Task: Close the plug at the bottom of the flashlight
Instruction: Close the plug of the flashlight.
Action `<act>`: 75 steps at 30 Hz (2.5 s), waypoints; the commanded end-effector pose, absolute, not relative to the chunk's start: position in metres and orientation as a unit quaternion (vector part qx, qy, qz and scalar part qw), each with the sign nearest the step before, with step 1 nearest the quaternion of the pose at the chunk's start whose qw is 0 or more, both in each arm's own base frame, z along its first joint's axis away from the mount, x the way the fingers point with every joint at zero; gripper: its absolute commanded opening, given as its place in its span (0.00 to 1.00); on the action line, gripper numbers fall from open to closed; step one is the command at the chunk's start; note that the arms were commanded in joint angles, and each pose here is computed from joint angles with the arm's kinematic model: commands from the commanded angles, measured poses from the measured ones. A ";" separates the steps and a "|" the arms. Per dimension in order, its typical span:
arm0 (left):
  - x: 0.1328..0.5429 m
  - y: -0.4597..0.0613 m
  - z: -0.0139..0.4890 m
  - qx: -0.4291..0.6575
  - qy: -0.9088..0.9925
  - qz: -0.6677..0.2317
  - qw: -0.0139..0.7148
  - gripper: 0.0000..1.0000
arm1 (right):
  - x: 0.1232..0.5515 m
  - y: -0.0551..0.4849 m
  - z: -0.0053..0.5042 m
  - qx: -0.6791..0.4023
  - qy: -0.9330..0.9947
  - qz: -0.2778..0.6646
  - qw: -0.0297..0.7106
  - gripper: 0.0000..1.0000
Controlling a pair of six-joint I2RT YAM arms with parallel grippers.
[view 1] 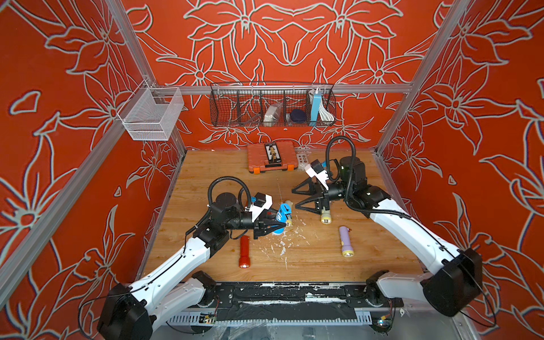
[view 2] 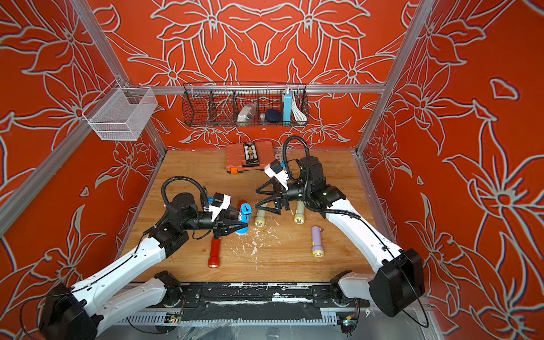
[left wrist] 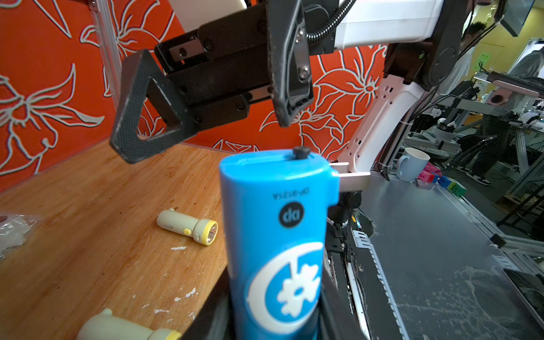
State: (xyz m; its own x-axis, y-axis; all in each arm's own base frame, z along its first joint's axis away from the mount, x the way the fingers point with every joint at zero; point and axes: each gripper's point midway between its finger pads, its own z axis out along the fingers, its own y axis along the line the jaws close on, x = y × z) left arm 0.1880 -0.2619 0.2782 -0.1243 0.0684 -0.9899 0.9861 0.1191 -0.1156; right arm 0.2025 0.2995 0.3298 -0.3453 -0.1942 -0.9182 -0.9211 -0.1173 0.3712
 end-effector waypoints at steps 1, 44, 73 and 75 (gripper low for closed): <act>0.180 -0.263 0.290 0.482 0.541 -0.485 0.490 0.00 | 0.188 0.305 0.344 -0.514 0.542 0.588 0.312 0.84; 0.168 -0.262 0.301 0.505 0.524 -0.464 0.505 0.00 | 0.171 0.333 0.310 -0.523 0.558 0.604 0.224 0.60; 0.165 -0.246 0.346 0.492 0.483 -0.414 0.594 0.00 | 0.157 0.348 0.258 -0.505 0.581 0.625 0.132 0.17; 0.161 -0.245 0.355 0.493 0.473 -0.415 0.601 0.00 | 0.156 0.349 0.258 -0.504 0.580 0.627 0.129 0.12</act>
